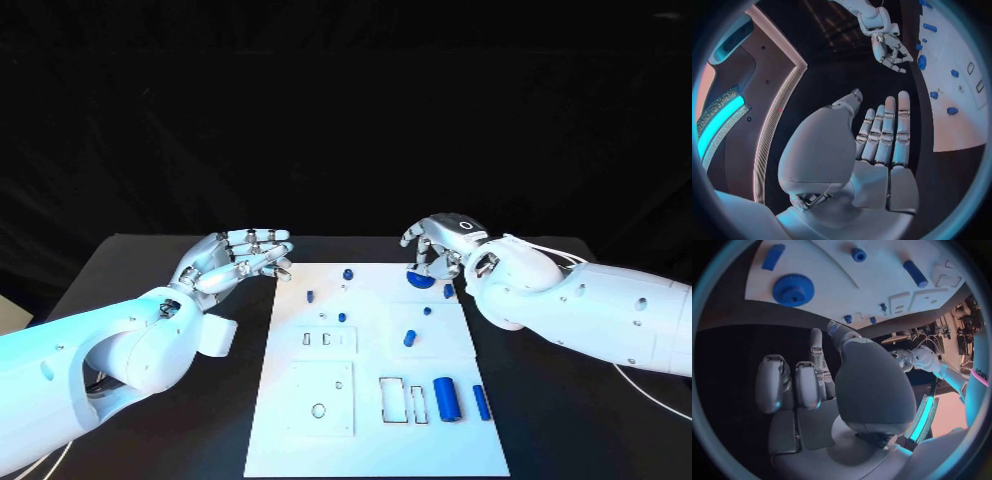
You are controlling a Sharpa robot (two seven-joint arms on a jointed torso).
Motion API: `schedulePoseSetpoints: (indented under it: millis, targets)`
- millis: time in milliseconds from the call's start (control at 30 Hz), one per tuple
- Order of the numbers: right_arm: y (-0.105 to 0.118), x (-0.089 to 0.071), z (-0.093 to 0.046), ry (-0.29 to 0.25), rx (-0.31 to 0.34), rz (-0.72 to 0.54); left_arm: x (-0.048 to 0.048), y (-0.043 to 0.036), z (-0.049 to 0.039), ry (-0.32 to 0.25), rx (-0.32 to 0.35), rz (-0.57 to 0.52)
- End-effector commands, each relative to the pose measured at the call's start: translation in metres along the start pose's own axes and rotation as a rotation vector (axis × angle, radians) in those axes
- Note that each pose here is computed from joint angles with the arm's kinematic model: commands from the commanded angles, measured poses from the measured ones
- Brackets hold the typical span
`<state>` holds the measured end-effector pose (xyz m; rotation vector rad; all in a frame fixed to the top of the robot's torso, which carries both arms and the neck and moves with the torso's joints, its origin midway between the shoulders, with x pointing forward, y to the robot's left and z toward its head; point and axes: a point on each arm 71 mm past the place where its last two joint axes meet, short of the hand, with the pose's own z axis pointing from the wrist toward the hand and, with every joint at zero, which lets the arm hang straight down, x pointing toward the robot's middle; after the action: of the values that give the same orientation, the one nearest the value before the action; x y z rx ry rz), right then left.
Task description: Assemble the parts on the task board
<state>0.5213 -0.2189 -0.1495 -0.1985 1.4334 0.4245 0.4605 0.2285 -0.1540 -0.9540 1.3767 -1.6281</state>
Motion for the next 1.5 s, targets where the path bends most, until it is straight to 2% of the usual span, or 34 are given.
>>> schedulePoseSetpoints:
  millis: [33, 300, 433, 767, 1500]
  targets:
    - [-0.014, -0.001, -0.002, 0.031, 0.046, 0.126, 0.0015, -0.0015, 0.0008, 0.014, 0.011, -0.012]
    - [-0.046, 0.009, -0.004, 0.18, 0.169, 0.177, 0.0008, -0.0006, 0.0019, 0.013, 0.011, -0.011]
    - [-0.05, 0.016, -0.001, 0.217, 0.202, 0.195, 0.0005, -0.0004, 0.0022, 0.012, 0.011, -0.011]
    - [-0.05, 0.027, 0.003, 0.251, 0.224, 0.159, -0.0002, 0.0002, 0.0027, 0.002, 0.008, -0.006]
    - [-0.039, 0.035, 0.008, 0.259, 0.204, 0.155, -0.0009, 0.0006, 0.0034, -0.006, 0.007, -0.002]
